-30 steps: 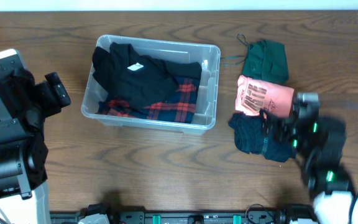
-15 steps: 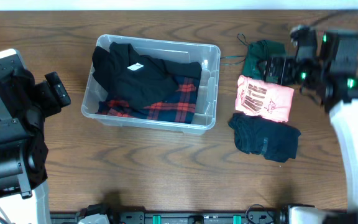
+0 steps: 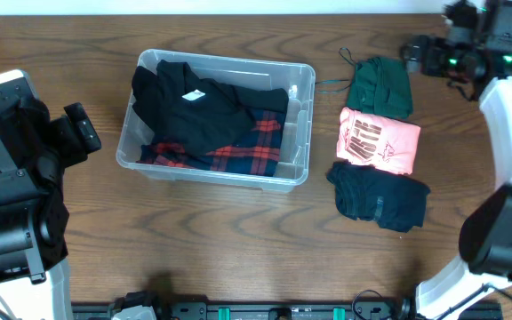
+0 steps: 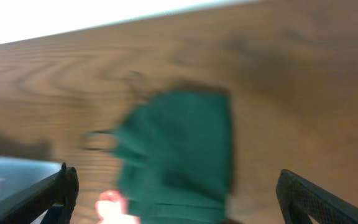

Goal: Pack container
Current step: 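Move the right gripper to the green garment at the back right, then grasp and lift the green garment with the right gripper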

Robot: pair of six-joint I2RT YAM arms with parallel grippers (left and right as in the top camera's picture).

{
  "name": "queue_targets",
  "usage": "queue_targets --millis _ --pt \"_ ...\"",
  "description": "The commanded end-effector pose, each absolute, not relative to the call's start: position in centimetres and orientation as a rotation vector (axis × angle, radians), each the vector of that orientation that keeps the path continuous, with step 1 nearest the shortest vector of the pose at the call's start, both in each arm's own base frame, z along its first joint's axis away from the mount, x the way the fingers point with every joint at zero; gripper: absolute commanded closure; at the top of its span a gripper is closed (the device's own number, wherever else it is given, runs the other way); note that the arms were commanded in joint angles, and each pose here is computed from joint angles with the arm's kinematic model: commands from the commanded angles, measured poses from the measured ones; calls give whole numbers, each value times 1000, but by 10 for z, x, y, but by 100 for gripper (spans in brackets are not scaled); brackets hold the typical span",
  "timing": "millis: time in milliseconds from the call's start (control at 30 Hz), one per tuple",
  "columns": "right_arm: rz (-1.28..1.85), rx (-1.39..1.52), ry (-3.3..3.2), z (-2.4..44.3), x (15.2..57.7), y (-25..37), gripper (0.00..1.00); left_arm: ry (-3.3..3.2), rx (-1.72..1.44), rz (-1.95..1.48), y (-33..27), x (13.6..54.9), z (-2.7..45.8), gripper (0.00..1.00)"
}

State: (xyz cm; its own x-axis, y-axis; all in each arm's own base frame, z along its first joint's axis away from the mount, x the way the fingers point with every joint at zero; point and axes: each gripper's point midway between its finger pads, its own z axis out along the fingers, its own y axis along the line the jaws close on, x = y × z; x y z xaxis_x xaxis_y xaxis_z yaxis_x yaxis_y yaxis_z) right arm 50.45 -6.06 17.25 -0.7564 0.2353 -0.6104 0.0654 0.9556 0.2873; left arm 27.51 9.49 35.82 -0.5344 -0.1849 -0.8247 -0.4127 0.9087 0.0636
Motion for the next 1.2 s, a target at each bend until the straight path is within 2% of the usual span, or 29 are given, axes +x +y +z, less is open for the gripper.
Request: queue_targets --millis 0,267,467,633,933,1000,1133,1167 --pt "427 352 2432 148 509 -83 1 2142 -453 323 98 273 357 2" --pt "729 397 2436 92 525 -76 1 2142 -453 323 98 273 357 2" --pt "757 470 2474 56 534 -63 1 2142 -452 323 98 273 357 2" --pt "774 503 2518 34 533 -50 4 2142 -453 323 98 273 357 2" --pt "783 503 2628 1 522 -22 18 2142 -453 323 98 273 357 2" --pt "794 504 2631 -2 522 -19 26 2142 -452 323 98 273 357 2" --pt "846 489 2618 2 522 -13 61 2142 -452 323 98 273 357 2" --pt "870 486 2612 3 522 -12 72 2142 -452 323 98 273 357 2"
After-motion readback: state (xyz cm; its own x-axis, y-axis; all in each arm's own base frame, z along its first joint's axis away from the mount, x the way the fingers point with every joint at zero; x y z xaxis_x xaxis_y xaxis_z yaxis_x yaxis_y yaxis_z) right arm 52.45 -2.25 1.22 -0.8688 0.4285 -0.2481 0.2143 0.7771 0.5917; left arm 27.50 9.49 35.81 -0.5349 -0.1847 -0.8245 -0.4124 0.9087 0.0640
